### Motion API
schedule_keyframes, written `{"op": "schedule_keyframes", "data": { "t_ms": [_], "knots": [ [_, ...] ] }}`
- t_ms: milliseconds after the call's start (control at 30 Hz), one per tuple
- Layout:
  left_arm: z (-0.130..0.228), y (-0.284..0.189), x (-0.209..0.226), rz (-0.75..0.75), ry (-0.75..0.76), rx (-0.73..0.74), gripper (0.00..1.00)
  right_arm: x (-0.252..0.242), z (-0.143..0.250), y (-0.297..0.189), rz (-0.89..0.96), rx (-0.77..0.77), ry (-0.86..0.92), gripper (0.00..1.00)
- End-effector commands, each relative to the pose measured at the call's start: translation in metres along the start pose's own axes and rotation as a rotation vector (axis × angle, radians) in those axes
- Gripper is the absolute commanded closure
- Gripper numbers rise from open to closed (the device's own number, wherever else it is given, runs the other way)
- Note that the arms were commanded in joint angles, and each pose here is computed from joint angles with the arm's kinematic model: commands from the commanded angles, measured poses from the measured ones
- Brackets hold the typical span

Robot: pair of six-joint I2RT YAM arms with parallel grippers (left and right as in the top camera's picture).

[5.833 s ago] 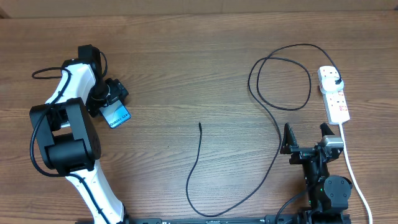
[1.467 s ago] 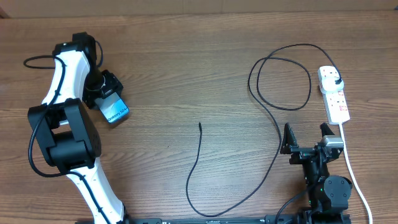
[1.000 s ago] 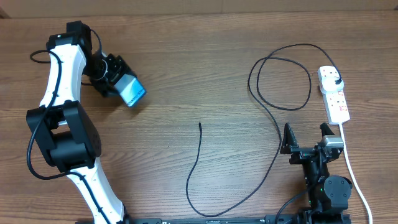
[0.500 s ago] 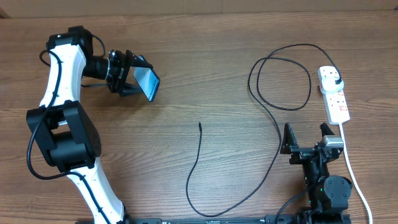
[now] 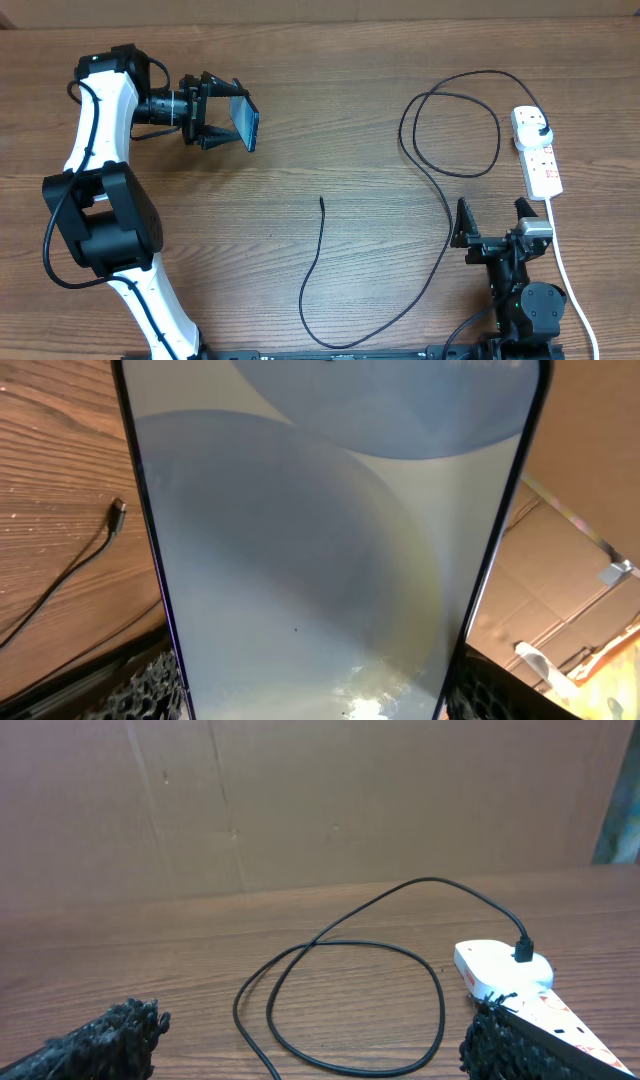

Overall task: Plug charger to phone and switch on socket
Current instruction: 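Lift the phone with the left gripper and tilt it upright, then hold the phone raised upright in the left gripper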

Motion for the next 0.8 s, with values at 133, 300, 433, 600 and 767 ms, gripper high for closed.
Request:
{"op": "schedule_keyframes", "data": {
  "t_ms": [133,300,433,600,767],
  "knots": [
    [0.0036,0.0001,-0.0149,0.068,0.02,0.026,0.96,-0.0001,0.0017,0.0001,0.0,-0.006,0.0,0.0],
    [0.004,0.0,-0.0157,0.075,0.019,0.029,0.96,-0.0001,0.0017,0.0001,0.0,-0.006,0.0,0.0],
    [0.0042,0.0,-0.0158,0.076,0.018,0.03,0.96,-0.0001,0.0017,0.0001,0.0,-0.006,0.0,0.0],
    [0.0055,-0.0002,-0.0181,0.096,0.016,0.039,0.96,-0.0001,0.0017,0.0001,0.0,-0.006,0.0,0.0],
    [0.0056,-0.0003,-0.0184,0.098,0.016,0.04,0.96,-0.0001,0.0017,0.0001,0.0,-0.006,0.0,0.0]
  ]
}}
Point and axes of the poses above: each gripper's point midway between its finger pads, its own y axis out along the fingers, its own x axis along the line the jaws close on, z = x × y, the point moved 5 cm from there along -y, back along the fingers, and after that the axes turned 8 degrees about y, right-handed, at the moved point
